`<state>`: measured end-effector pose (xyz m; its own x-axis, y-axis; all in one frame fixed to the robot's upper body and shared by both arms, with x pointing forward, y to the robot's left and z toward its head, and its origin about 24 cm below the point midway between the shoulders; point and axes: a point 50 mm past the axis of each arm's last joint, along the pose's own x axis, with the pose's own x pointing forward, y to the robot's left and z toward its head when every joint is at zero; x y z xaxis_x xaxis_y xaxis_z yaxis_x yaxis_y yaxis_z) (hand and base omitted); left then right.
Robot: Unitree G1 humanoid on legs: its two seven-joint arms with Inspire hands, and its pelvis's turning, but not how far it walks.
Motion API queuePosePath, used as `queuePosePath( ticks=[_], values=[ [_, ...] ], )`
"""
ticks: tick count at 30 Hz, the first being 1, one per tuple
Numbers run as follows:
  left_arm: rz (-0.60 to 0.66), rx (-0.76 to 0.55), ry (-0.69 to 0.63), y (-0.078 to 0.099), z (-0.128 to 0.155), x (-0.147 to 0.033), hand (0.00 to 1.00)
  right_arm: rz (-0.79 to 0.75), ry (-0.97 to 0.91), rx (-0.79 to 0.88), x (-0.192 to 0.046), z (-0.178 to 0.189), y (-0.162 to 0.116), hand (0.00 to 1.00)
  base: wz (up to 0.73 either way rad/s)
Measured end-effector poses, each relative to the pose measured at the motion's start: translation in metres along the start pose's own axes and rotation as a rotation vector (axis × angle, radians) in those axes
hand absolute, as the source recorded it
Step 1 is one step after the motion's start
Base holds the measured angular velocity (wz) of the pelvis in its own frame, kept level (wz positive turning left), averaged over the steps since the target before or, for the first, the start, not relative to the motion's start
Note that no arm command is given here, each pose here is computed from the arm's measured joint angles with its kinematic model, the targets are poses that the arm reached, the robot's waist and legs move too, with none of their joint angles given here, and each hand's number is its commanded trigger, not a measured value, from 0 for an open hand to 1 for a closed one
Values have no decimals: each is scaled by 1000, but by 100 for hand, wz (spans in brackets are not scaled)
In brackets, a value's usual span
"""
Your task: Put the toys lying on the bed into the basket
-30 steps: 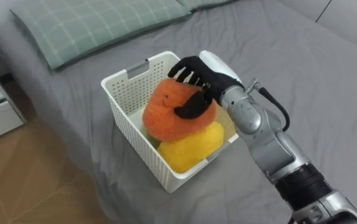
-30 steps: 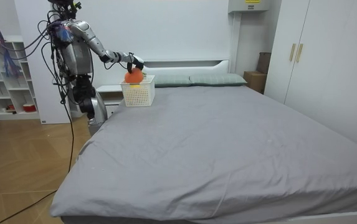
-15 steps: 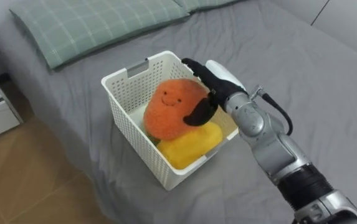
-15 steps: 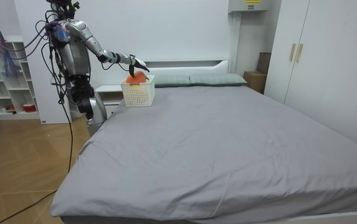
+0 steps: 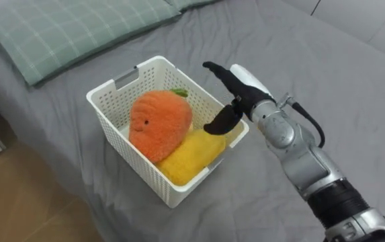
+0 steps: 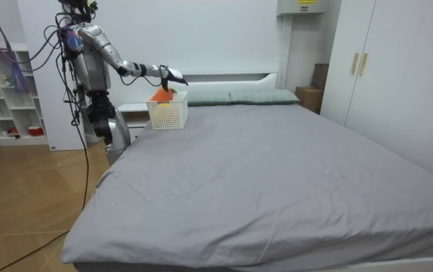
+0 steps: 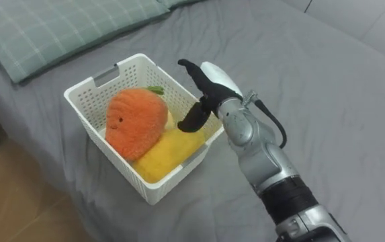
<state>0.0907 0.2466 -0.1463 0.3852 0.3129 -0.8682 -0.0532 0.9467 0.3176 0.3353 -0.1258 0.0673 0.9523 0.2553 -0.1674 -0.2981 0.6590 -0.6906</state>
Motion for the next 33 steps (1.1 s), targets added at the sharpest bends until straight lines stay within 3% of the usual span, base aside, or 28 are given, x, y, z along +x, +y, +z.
queuePosePath(
  ticks=[6,14,26,33],
  values=[
    [13,-20,9,2,-10,-2,0,-205,-26,143,-17,-12,-32,0,-11],
    [54,-69,83,6,-56,-14,0,-428,44,204,-82,-60,-32,0,-26],
    [82,-93,37,11,-56,-15,0,-860,7,328,-127,-76,-82,0,-29],
    [82,-109,55,7,-59,-14,0,-950,108,463,-150,-101,-73,0,-22]
  ],
)
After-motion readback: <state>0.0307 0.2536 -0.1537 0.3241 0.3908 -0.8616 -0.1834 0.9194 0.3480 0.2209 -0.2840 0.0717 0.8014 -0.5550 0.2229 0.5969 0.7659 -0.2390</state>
